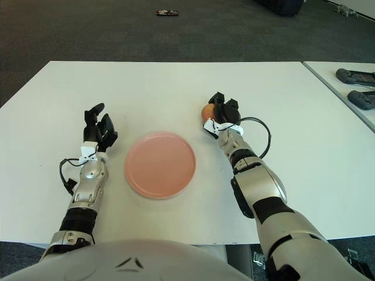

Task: Put the apple into the plate.

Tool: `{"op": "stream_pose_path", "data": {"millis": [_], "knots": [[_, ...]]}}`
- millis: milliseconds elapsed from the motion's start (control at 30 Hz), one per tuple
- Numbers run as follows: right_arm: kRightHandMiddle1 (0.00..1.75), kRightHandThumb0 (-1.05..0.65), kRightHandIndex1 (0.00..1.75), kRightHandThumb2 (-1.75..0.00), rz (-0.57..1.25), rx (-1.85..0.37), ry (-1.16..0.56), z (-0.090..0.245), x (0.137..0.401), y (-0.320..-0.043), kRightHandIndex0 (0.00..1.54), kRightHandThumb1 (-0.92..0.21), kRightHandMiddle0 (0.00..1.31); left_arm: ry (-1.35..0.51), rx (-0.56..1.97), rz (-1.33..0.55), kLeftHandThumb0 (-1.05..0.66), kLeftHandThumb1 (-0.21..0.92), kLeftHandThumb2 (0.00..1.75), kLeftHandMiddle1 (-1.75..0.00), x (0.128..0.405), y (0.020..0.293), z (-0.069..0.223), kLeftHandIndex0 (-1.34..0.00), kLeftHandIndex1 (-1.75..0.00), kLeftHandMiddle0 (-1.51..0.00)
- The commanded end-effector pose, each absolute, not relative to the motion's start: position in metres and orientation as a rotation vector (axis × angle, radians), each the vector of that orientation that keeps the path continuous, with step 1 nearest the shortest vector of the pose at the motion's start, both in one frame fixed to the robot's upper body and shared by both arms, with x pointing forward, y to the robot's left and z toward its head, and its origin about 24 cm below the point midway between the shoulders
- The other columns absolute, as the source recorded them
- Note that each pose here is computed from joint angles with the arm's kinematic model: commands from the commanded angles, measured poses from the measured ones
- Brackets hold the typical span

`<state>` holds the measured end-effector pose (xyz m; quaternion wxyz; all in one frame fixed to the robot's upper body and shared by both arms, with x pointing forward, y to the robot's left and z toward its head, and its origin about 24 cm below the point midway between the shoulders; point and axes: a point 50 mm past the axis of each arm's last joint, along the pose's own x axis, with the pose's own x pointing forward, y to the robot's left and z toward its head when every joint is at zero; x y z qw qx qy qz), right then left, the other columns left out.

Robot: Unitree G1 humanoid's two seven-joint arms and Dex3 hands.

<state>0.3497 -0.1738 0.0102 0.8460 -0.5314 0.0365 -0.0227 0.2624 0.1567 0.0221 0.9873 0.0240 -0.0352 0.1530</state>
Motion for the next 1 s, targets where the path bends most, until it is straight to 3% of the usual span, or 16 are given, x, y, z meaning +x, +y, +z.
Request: {"op": "stream_pose_path", "data": {"millis": [0, 967], "knots": [[1.75, 0.0, 1.65, -1.58, 0.009, -1.125, 0.221, -0.025, 0.325, -0.179, 0.82, -0.07, 0.58, -0.08, 0.053, 0.299, -0.69, 0.92, 0.72, -0.04, 0.265, 0.158, 0.024, 0.0, -1.02, -0.48], [1.75, 0.0, 1.63, -1.63, -0.152, -0.873, 0.006, 0.016, 0.35, -0.155, 0.87, -0.01, 0.62, -0.09, 0.057, 0.29, -0.69, 0.92, 0.73, -0.03, 0.267, 0.157, 0.024, 0.0, -1.0, -0.46]]}}
